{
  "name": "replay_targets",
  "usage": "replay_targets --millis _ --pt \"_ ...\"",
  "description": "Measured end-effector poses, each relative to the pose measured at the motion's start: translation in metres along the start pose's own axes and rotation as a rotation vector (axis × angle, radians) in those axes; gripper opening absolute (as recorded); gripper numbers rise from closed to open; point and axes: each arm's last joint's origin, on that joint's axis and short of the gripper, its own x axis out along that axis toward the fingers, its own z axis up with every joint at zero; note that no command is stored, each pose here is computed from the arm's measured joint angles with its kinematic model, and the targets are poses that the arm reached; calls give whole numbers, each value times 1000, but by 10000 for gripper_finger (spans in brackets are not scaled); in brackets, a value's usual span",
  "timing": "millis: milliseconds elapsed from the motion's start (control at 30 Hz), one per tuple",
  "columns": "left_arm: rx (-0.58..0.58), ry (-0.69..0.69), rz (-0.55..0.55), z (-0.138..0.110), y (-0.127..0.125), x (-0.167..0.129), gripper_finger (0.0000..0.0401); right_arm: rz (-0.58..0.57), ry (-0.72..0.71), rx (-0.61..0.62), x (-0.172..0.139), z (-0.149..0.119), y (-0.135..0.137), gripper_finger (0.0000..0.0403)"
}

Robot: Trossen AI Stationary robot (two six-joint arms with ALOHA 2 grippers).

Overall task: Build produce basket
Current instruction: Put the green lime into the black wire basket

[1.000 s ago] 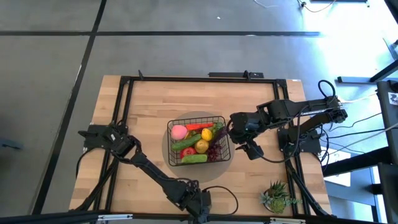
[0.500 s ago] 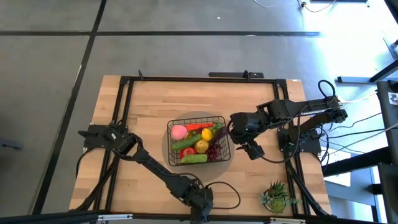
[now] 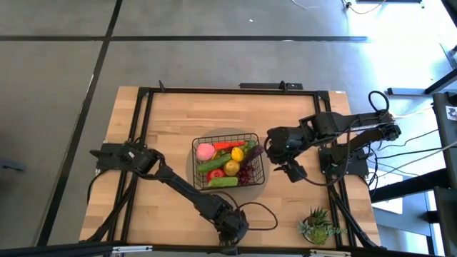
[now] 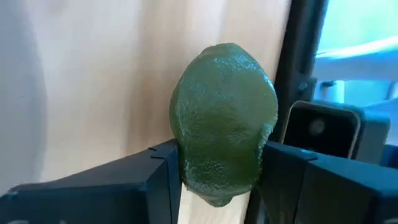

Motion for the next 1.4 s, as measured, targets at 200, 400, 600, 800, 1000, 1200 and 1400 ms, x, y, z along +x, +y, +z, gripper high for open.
replay_targets --millis 200,400,600,800,1000,1200,1400 --pt "-3 -23 59 2 -1 -25 129 8 -6 22 -2 -1 1 236" --pt "-30 -60 24 7 -6 -51 129 7 -9 -4 -6 -3 1 236" --pt "-116 -189 79 10 -9 -106 130 -51 -74 -6 -26 -9 3 236" --pt "-194 -355 250 10 5 -169 132 -192 -159 23 -49 -16 3 236" --pt "-217 -436 484 13 38 -211 133 -332 -213 38 -56 -13 -1 236" --pt "-179 -283 634 27 84 -214 134 -385 -269 66 -56 -7 -4 236" --pt "-136 -145 600 39 125 -200 134 -395 -310 85 -57 -3 -4 236"
